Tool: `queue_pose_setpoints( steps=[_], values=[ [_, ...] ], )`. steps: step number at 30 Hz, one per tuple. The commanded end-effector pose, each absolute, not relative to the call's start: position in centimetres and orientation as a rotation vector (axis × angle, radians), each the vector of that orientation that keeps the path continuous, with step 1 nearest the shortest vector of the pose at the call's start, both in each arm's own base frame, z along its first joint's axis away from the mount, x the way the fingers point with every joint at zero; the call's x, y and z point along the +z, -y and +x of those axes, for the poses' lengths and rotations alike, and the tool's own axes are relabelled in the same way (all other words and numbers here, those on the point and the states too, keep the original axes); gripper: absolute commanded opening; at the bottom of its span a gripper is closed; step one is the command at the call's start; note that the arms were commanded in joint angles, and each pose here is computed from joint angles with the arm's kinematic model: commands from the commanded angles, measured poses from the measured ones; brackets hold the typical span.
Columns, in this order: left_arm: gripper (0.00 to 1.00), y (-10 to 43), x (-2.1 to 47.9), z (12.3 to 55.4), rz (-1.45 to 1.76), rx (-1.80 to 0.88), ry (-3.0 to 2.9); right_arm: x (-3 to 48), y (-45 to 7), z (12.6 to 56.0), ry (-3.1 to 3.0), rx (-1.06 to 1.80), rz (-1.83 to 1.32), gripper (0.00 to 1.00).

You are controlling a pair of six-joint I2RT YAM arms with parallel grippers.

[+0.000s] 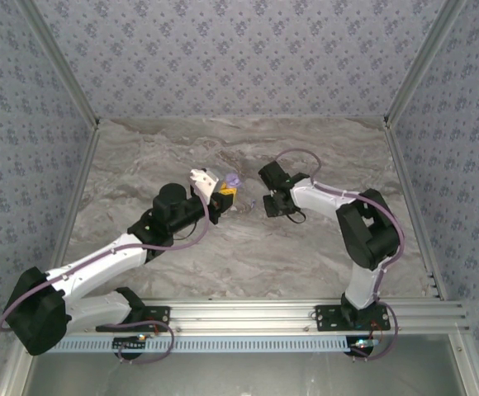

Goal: Insert wireless bluetooth earbuds into charging case

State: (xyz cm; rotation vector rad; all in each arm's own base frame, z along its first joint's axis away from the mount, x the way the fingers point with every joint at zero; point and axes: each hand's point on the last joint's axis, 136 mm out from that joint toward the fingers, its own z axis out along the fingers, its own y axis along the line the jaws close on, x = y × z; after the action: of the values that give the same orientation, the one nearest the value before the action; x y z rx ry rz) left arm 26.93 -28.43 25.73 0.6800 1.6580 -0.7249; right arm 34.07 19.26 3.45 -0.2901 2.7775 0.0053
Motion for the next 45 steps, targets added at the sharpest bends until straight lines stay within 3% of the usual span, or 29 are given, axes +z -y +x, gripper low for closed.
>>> queue_pose_setpoints(
  steps=[1,17,30,40,45],
  values=[
    [0.0,28.2,27.1,26.6,0.671,-0.72,-1.613,2.7,-18.8,34.1,-2.801,-0.056,-0.313,0.38],
    [0.0,28.1,27.0,26.7,0.669,-0.712,-1.615,2.0,-19.1,34.5,-2.833,-0.035,-0.313,0.33],
    [0.0,28.2,27.1,26.7,0.672,-0.714,-1.612,1.4,-18.4,33.2,-2.876,0.091,-0.281,0.23],
    [0.0,29.0,27.2,26.8,0.675,-0.752,-1.602,6.0,-18.6,34.1,-2.694,0.44,-0.22,0.23],
    [0.0,30.1,27.2,26.6,0.683,-0.827,-1.588,10.9,-18.6,34.2,-2.51,0.663,-0.14,0.22]
  ],
)
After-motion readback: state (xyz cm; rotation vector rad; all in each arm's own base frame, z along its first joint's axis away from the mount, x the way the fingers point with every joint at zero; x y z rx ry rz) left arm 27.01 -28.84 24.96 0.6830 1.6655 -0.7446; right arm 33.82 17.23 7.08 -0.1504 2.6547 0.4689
